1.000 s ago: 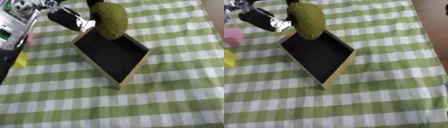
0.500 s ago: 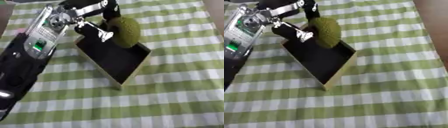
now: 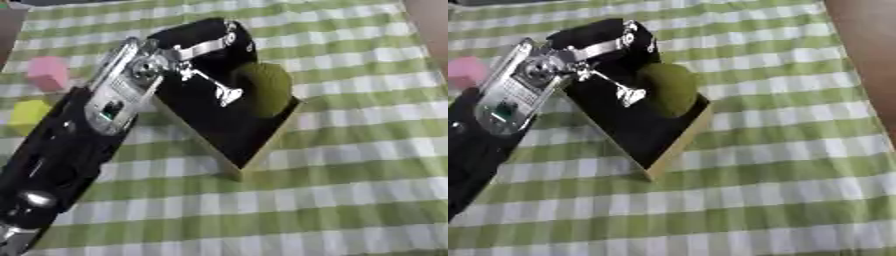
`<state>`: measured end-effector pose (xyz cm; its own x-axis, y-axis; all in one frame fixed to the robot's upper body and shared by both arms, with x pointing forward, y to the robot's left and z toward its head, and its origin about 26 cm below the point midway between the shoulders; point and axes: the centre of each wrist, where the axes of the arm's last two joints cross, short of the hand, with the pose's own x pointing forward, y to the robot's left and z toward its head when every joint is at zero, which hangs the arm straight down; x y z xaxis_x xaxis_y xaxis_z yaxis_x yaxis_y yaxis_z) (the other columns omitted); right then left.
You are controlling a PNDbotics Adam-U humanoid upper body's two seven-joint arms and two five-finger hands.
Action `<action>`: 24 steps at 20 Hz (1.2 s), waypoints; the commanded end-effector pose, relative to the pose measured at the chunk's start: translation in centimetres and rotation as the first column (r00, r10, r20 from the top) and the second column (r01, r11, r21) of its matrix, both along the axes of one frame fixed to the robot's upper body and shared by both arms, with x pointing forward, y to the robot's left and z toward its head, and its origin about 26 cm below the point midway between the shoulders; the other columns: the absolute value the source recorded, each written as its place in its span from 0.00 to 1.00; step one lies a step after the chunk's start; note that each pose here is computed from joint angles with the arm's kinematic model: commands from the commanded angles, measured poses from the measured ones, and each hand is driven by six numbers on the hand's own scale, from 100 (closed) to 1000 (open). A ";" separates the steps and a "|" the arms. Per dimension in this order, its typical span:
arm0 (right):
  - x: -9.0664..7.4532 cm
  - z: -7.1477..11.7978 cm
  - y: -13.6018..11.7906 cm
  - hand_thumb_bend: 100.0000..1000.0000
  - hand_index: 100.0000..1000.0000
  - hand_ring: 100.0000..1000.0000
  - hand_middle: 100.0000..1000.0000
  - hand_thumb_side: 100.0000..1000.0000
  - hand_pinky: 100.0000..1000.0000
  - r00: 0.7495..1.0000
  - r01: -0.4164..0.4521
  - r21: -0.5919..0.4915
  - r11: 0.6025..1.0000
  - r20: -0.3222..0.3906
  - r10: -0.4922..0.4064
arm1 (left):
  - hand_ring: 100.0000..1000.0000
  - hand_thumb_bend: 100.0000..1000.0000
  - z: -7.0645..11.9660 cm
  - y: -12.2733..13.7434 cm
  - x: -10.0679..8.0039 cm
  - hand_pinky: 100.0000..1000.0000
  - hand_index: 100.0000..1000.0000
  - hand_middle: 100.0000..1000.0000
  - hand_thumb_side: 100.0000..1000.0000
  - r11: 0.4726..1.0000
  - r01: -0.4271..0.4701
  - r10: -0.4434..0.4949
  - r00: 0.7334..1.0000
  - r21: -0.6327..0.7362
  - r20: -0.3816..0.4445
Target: Pick up objects on the table and place them in the box.
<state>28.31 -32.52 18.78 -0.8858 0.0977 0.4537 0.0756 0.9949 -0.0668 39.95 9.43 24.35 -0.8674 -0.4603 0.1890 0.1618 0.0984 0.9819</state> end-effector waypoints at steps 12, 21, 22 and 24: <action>-0.1 0.3 0.0 0.00 0.86 1.00 0.52 0.59 0.90 1.000 0.001 -0.017 1.000 0.003 -0.001 | 0.73 0.04 -0.9 -0.1 0.0 0.77 0.90 0.74 0.00 0.997 0.013 -0.013 1.000 0.080 0.010; -0.3 -0.1 -0.1 0.00 0.86 1.00 0.52 0.59 0.90 1.000 0.006 -0.025 1.000 -0.018 -0.006 | 0.75 0.02 1.9 1.6 -1.5 0.79 0.91 0.75 0.00 1.000 -0.002 0.000 0.997 0.021 0.073; -0.3 -0.1 -0.1 0.00 0.86 1.00 0.52 0.59 0.90 1.000 0.006 -0.026 1.000 -0.021 -0.007 | 0.74 0.00 2.5 2.0 -1.8 0.79 0.90 0.75 0.00 1.000 -0.002 0.001 0.996 0.005 0.091; -0.4 -0.2 -0.2 0.00 0.86 1.00 0.52 0.59 0.90 1.000 0.009 -0.030 1.000 -0.025 -0.010 | 0.74 0.00 4.3 3.2 -2.6 0.78 0.89 0.74 0.00 1.000 0.001 0.003 0.992 -0.031 0.128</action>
